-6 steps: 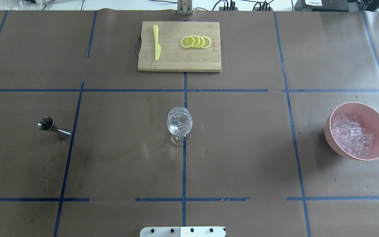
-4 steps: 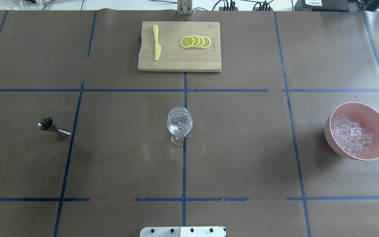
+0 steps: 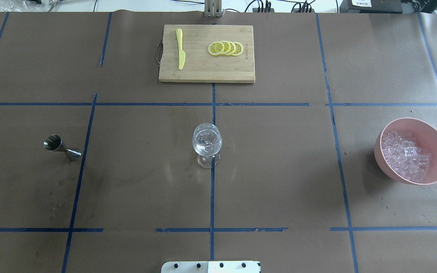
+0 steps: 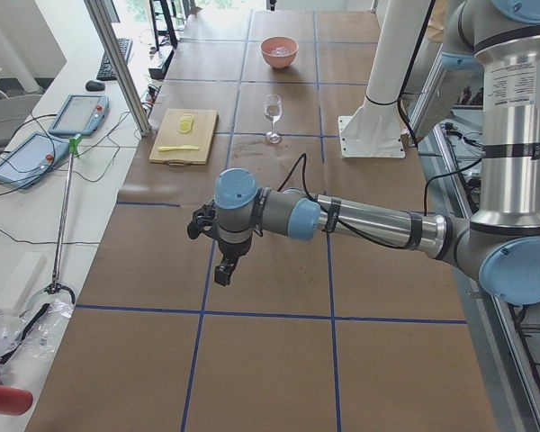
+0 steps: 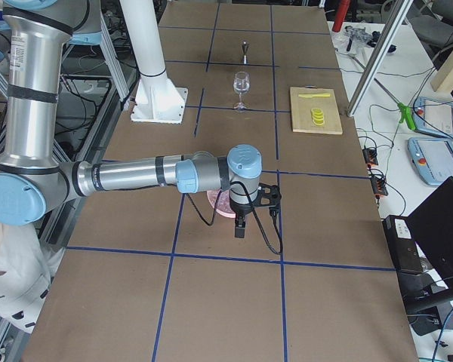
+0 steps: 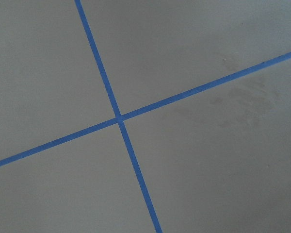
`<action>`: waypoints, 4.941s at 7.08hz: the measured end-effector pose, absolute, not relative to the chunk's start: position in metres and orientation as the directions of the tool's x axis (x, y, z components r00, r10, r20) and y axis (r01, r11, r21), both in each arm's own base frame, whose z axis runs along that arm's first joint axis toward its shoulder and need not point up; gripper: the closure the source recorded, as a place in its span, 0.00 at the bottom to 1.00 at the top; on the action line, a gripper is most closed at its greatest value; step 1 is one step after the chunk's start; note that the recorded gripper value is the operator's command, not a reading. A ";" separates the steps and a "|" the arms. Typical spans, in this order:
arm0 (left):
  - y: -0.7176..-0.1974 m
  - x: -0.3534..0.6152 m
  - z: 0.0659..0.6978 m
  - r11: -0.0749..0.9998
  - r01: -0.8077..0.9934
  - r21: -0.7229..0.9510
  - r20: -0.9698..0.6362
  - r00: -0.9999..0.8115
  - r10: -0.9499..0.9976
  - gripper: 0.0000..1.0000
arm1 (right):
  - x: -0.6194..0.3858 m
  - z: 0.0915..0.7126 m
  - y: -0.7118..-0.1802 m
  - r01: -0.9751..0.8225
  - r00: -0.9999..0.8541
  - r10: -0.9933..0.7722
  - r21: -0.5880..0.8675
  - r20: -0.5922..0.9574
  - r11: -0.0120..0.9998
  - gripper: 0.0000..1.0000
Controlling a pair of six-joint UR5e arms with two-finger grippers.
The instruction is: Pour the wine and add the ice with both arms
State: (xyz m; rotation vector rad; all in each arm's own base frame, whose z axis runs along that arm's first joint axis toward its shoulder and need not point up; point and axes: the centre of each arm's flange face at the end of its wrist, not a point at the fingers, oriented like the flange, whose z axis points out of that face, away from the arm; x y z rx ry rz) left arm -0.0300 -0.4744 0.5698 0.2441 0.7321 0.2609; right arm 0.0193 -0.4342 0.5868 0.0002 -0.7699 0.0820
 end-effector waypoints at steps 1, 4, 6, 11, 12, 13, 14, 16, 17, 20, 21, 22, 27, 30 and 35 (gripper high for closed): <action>-0.473 -0.031 0.569 0.940 -0.142 0.311 -0.625 0.714 0.314 0.00 | 0.018 0.586 -0.434 -0.073 0.702 0.075 -0.034 0.708 0.997 0.00; -0.475 -0.029 0.537 0.872 -0.130 0.472 -0.589 0.690 0.422 0.00 | 0.016 0.579 -0.434 -0.070 0.685 0.068 -0.027 0.725 0.997 0.00; -0.471 -0.017 0.528 0.822 -0.133 0.554 -0.585 0.640 0.498 0.00 | 0.015 0.577 -0.435 -0.068 0.681 0.049 -0.004 0.731 0.998 0.00; -0.385 0.064 0.582 0.721 -0.006 0.692 -0.618 0.512 0.597 0.04 | -0.001 0.565 -0.432 -0.026 0.582 -0.008 0.029 0.813 0.999 0.00; -0.375 0.086 0.582 0.726 0.065 0.685 -0.653 0.498 0.571 0.04 | -0.006 0.564 -0.433 -0.016 0.577 -0.017 0.032 0.816 0.999 0.00; -0.367 0.105 0.579 0.729 0.152 0.667 -0.690 0.495 0.528 0.04 | -0.010 0.562 -0.435 -0.006 0.576 -0.026 0.036 0.817 0.999 0.00; -0.360 0.126 0.578 0.730 0.222 0.646 -0.721 0.491 0.489 0.04 | -0.014 0.562 -0.435 0.002 0.575 -0.031 0.037 0.818 0.999 0.00; -0.344 0.161 0.575 0.715 0.308 0.628 -0.751 0.481 0.453 0.01 | -0.017 0.560 -0.436 0.010 0.574 -0.041 0.043 0.818 0.999 0.00; -0.334 0.182 0.576 0.699 0.338 0.630 -0.750 0.498 0.436 0.01 | -0.018 0.559 -0.437 0.011 0.573 -0.050 0.054 0.818 0.999 0.00; -0.287 0.259 0.566 0.679 0.389 0.623 -0.762 0.499 0.413 0.01 | -0.018 0.559 -0.437 0.013 0.576 -0.061 0.065 0.815 0.998 0.00; -0.270 0.286 0.560 0.658 0.414 0.629 -0.758 0.515 0.400 0.01 | -0.019 0.558 -0.438 0.014 0.577 -0.062 0.066 0.814 0.998 0.00; -0.262 0.310 0.552 0.626 0.445 0.640 -0.748 0.545 0.378 0.02 | -0.019 0.558 -0.438 0.013 0.578 -0.063 0.067 0.814 0.998 0.00; -0.286 0.378 0.544 0.345 0.600 0.722 -0.678 0.712 0.182 0.06 | -0.019 0.560 -0.439 0.013 0.579 -0.060 0.064 0.813 0.998 0.00; -0.292 0.396 0.556 0.302 0.596 0.744 -0.654 0.742 0.148 0.25 | -0.019 0.561 -0.439 0.013 0.580 -0.058 0.062 0.813 0.998 0.00; -0.283 0.406 0.558 0.317 0.584 0.747 -0.651 0.740 0.170 0.71 | -0.019 0.557 -0.440 0.002 0.574 -0.067 0.081 0.816 0.997 0.00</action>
